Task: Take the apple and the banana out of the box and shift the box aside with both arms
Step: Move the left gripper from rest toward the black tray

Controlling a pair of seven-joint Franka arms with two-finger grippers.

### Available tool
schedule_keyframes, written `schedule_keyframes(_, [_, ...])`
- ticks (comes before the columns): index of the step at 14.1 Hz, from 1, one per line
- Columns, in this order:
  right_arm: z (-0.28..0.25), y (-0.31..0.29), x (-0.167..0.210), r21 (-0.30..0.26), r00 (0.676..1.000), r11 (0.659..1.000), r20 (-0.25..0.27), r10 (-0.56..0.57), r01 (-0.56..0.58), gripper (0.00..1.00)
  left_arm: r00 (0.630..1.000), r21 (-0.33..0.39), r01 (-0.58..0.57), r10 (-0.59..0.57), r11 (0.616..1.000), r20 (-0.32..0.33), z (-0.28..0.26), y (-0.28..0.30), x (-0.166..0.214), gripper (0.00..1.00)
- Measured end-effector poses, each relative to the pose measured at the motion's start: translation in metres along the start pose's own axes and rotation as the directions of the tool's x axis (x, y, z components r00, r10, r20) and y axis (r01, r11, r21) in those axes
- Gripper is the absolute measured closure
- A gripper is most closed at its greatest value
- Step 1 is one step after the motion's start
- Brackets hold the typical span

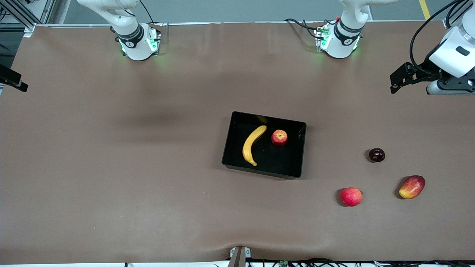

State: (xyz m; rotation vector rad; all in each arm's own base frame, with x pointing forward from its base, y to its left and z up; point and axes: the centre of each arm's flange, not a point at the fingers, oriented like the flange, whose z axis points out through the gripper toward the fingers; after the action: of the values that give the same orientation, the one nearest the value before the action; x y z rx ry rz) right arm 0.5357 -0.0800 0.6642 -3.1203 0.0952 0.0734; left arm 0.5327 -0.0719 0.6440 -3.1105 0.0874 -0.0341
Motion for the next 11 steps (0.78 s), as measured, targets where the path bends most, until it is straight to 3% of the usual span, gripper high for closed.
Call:
schedule_keyframes(8, [0.001,0.004,0.0,0.0,1.0,1.0,0.003,0.007,-0.007,0.0,1.0,-0.001,-0.008,0.008,1.0,0.009,0.005,0.004,0.004,0.0])
schedule_keyframes(11, [0.002,0.004,0.001,0.0,1.0,1.0,0.004,0.007,-0.007,0.0,0.999,-0.003,-0.024,0.024,1.0,0.048,0.027,0.012,0.016,0.0])
